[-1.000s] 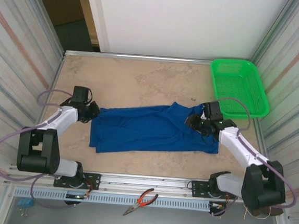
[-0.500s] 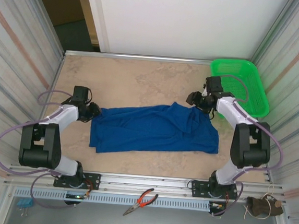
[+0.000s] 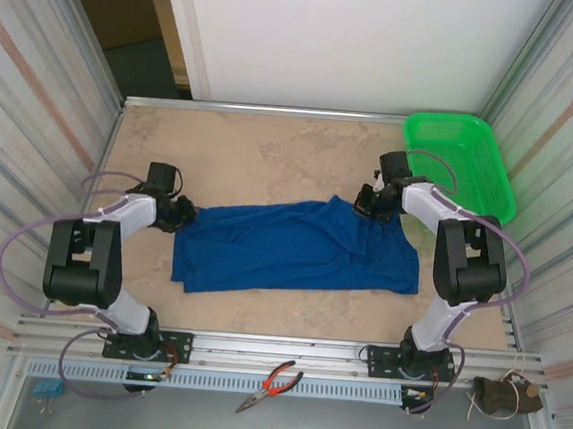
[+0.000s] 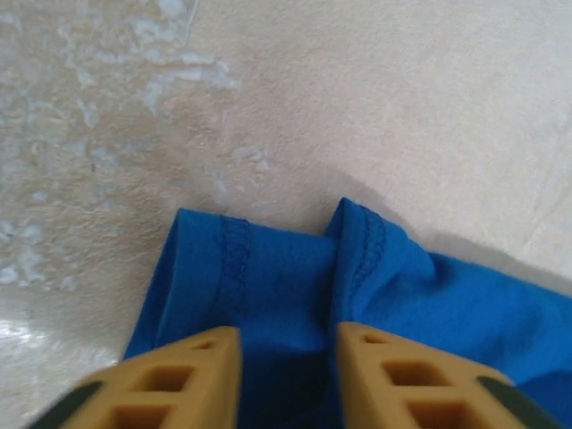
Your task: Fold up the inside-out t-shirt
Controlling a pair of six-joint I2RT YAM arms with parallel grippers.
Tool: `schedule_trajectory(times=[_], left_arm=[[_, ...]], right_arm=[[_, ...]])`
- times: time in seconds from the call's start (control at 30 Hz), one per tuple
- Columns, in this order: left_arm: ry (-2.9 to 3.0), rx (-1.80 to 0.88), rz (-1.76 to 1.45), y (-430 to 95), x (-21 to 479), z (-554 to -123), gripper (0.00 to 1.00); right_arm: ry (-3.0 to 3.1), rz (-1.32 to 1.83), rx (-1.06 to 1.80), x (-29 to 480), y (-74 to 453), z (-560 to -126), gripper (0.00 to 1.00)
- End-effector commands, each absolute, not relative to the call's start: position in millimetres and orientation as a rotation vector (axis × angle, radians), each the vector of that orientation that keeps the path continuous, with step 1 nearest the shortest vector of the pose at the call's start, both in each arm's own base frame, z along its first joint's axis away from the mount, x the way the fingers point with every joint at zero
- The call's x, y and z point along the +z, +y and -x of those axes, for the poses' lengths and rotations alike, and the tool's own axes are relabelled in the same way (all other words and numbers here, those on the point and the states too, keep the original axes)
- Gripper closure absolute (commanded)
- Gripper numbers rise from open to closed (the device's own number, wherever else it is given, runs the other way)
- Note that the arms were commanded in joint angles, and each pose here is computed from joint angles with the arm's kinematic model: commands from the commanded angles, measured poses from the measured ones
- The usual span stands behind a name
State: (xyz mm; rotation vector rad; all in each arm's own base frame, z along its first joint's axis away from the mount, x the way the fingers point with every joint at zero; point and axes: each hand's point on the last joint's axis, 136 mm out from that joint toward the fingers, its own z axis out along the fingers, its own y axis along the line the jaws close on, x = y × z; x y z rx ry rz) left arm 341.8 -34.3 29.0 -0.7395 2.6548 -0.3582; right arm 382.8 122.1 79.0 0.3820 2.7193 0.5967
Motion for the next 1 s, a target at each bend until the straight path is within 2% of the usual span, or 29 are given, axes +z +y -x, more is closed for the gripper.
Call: schedule_trajectory(times=[0.0, 0.2, 0.37, 0.4, 0.43, 0.5, 0.53, 0.6, 0.8, 0.97], left_arm=[[2.635, -0.375, 0.706, -39.2, 35.4, -359.4, 1.0], [2.622, -0.35, 0.671, -37.2, 44.2, -378.9, 1.0], [2.599, -0.358, 0.658, -33.7, 56.4, -397.0, 1.0], [2.595, -0.356, 0.655, -32.6, 58.3, -400.3, 1.0], [2.591, -0.352, 0.653, -31.0, 59.9, -403.4, 1.0], [2.588, -0.348, 0.648, -28.7, 61.7, -408.5, 1.0], [2.589, -0.348, 0.646, -27.7, 62.3, -410.8, 1.0], [2.59, -0.352, 0.636, -27.5, 64.1, -414.9, 1.0], [2.558, -0.39, 0.602, -31.1, 82.8, -419.9, 1.0], [2.525, -0.446, 0.591, -37.3, 101.4, -408.9, 0.8]], right_arm=[[2.615, -0.294, 0.668, 130.4, 122.8, -370.3, 1.0], [2.585, -0.218, 0.713, 151.1, 125.7, -319.1, 1.0], [2.671, -0.186, 0.699, 120.1, 130.6, -258.9, 1.0], [2.705, -0.199, 0.693, 109.9, 131.5, -245.9, 0.94], [2.737, -0.223, 0.686, 98.5, 131.2, -233.2, 0.75], [2.742, -0.27, 0.655, 89.8, 126.6, -222.2, 0.48], [2.721, -0.291, 0.632, 91.1, 122.6, -222.9, 0.42], [2.669, -0.308, 0.606, 102.3, 118.4, -235.1, 0.39], [2.667, -0.192, 0.609, 122.8, 142.0, -294.2, 0.41], [2.745, -0.093, 0.594, 105.2, 167.0, -324.0, 0.43]])
